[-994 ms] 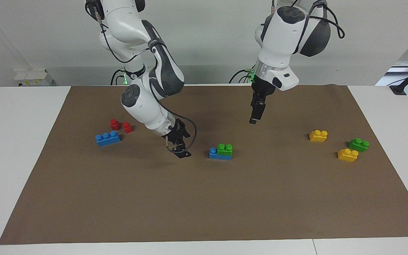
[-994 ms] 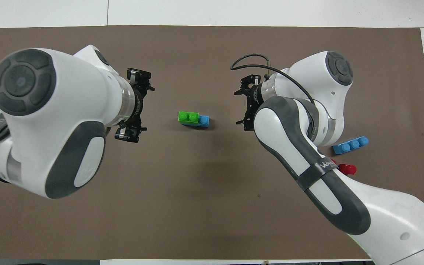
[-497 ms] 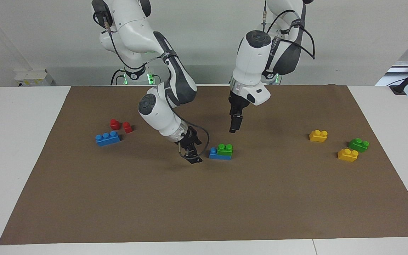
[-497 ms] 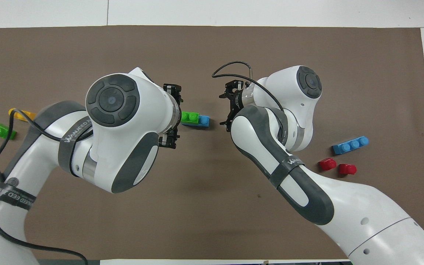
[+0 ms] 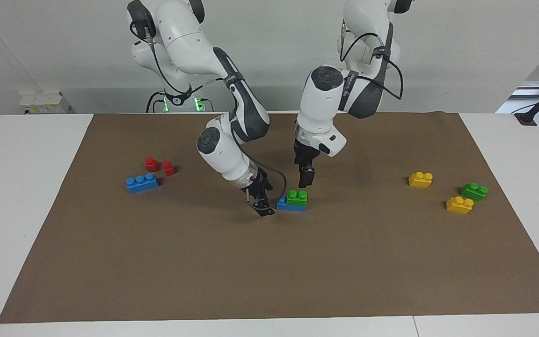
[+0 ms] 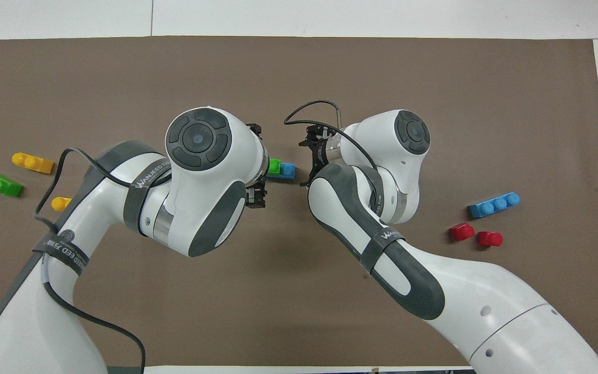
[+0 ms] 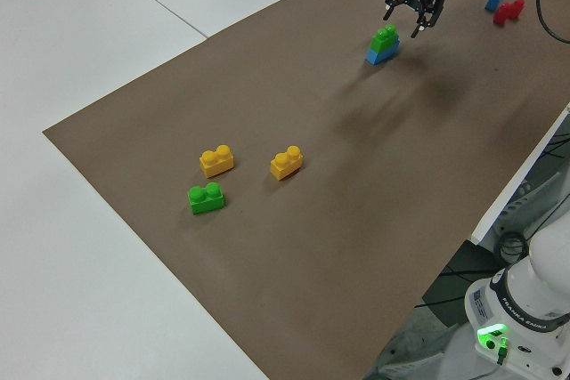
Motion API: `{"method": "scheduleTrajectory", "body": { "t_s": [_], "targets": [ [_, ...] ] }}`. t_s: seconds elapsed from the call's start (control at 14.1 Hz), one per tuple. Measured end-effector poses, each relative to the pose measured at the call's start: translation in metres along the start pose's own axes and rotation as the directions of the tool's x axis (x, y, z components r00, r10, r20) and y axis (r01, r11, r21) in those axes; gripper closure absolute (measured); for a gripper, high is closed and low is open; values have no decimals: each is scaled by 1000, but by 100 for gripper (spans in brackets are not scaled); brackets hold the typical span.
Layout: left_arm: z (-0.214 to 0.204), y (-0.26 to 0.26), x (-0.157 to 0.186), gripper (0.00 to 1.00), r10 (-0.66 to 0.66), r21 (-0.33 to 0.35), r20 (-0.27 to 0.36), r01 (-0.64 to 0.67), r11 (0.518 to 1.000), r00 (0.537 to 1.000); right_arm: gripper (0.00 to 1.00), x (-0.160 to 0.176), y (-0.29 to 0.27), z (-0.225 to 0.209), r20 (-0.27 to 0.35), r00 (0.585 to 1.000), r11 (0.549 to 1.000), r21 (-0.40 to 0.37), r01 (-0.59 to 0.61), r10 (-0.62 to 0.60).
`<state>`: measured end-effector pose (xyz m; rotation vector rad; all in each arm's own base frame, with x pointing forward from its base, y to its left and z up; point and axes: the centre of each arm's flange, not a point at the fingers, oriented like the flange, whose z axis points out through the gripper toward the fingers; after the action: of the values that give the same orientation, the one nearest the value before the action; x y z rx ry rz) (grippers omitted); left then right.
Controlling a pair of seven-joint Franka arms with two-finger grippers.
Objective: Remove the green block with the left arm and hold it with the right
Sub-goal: 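Grasp the green brick with the left gripper while the right gripper grasps blue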
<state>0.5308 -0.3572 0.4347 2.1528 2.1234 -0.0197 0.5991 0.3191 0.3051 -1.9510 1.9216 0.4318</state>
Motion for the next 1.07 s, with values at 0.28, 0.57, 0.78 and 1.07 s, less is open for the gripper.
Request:
{"method": "scheduleTrajectory", "body": {
  "t_s": [0.28,0.57,0.78,1.07],
  "targets": [
    [35,4,0,0,-45,15,-37,46,999,998,0,-4,9,24,-13,1000,1000,-7,11,-11],
    [50,7,2,0,-54,18,-49,55,998,997,0,-4,10,34,3,1000,1000,11,-13,13],
    [61,9,3,0,-50,14,-60,51,999,997,10,-5,11,34,3,1000,1000,12,-12,12],
    [74,12,3,0,-52,6,-59,53,999,997,50,-5,10,33,3,1000,1000,16,-13,13]
  ]
}}
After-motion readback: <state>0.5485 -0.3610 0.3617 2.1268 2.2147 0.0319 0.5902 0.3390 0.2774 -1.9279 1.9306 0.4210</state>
